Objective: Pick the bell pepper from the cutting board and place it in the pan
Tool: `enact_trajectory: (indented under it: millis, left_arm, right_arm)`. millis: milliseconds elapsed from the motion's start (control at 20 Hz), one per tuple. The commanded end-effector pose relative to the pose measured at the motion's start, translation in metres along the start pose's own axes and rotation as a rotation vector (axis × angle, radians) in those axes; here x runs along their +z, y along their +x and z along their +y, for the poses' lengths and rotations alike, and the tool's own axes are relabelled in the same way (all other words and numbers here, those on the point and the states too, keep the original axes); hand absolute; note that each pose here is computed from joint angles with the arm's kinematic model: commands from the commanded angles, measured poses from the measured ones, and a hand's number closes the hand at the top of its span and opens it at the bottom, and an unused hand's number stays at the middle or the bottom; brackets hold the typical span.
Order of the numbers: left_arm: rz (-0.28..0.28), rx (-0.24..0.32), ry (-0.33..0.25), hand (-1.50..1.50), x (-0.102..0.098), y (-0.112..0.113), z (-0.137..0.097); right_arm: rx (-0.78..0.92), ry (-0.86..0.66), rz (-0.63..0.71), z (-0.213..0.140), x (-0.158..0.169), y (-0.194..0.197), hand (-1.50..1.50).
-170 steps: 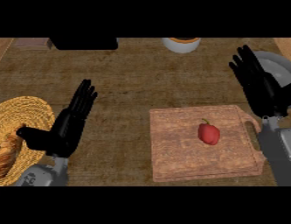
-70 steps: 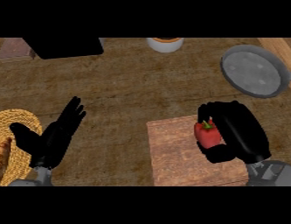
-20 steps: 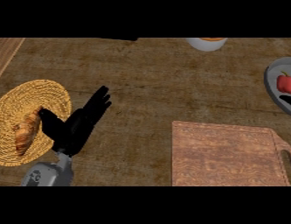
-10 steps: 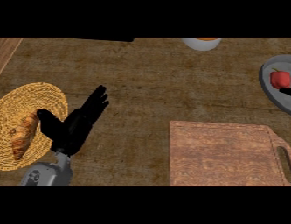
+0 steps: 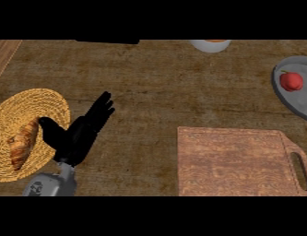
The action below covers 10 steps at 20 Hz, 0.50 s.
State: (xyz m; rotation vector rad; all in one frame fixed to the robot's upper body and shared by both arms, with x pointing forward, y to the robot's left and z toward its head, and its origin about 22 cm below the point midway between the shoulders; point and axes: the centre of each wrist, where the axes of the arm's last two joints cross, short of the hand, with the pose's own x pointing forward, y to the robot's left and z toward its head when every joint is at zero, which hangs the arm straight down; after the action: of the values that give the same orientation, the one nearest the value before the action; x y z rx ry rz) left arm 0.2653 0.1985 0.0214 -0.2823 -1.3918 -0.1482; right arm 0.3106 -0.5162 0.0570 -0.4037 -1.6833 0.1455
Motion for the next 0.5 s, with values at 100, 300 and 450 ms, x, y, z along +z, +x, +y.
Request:
enact_trajectory:
  millis: [100, 300, 450]
  left_arm:
    - [-0.001, 0.010, 0.008, 0.00, 0.004, -0.003, 0.006]
    - [0.016, 0.043, 0.024, 0.00, 0.006, -0.015, -0.004]
    - [-0.014, 0.000, 0.028, 0.00, 0.001, 0.005, 0.015]
  right_arm:
    - [-0.078, 0.093, -0.011, -0.034, 0.027, -0.004, -1.50]
    - [-0.093, 0.132, -0.019, -0.050, 0.040, -0.004, -1.50]
    - [-0.090, 0.128, -0.025, -0.053, 0.041, -0.002, -1.50]
